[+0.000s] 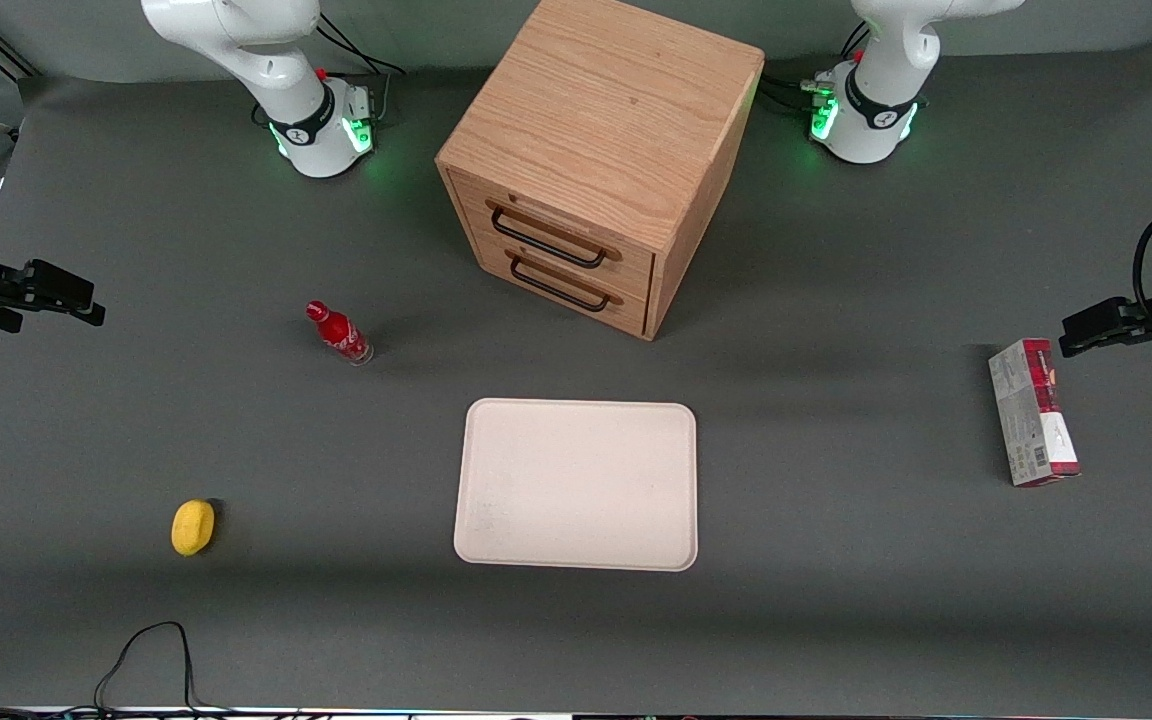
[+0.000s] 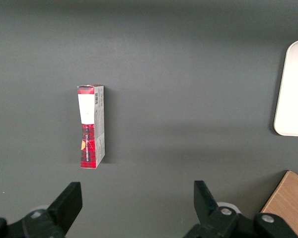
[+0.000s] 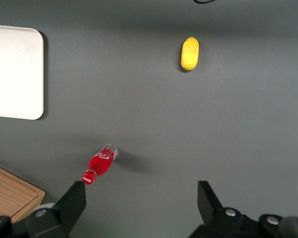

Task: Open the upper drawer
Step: 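Move the right gripper toward the upper drawer's black handle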

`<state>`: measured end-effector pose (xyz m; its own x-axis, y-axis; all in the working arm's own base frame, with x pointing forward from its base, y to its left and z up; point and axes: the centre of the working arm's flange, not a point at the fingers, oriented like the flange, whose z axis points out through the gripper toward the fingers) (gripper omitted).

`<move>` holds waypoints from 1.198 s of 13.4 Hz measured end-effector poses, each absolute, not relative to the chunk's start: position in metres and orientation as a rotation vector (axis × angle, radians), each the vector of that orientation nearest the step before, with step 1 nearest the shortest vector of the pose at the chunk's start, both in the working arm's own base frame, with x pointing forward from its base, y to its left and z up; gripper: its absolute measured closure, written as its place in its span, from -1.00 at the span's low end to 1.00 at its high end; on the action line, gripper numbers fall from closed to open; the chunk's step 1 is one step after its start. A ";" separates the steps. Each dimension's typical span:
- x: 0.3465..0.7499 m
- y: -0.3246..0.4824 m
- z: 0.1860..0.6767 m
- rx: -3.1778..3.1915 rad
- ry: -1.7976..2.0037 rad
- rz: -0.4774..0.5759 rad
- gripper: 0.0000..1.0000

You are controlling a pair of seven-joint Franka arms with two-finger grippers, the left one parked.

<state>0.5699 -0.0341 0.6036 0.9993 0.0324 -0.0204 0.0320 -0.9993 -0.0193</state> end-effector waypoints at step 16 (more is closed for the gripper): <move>0.597 0.165 0.578 -3.084 -0.540 0.049 -1.00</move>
<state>0.5970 0.1654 0.5777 0.9400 0.3400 -0.0288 0.3397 -0.9404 -0.0159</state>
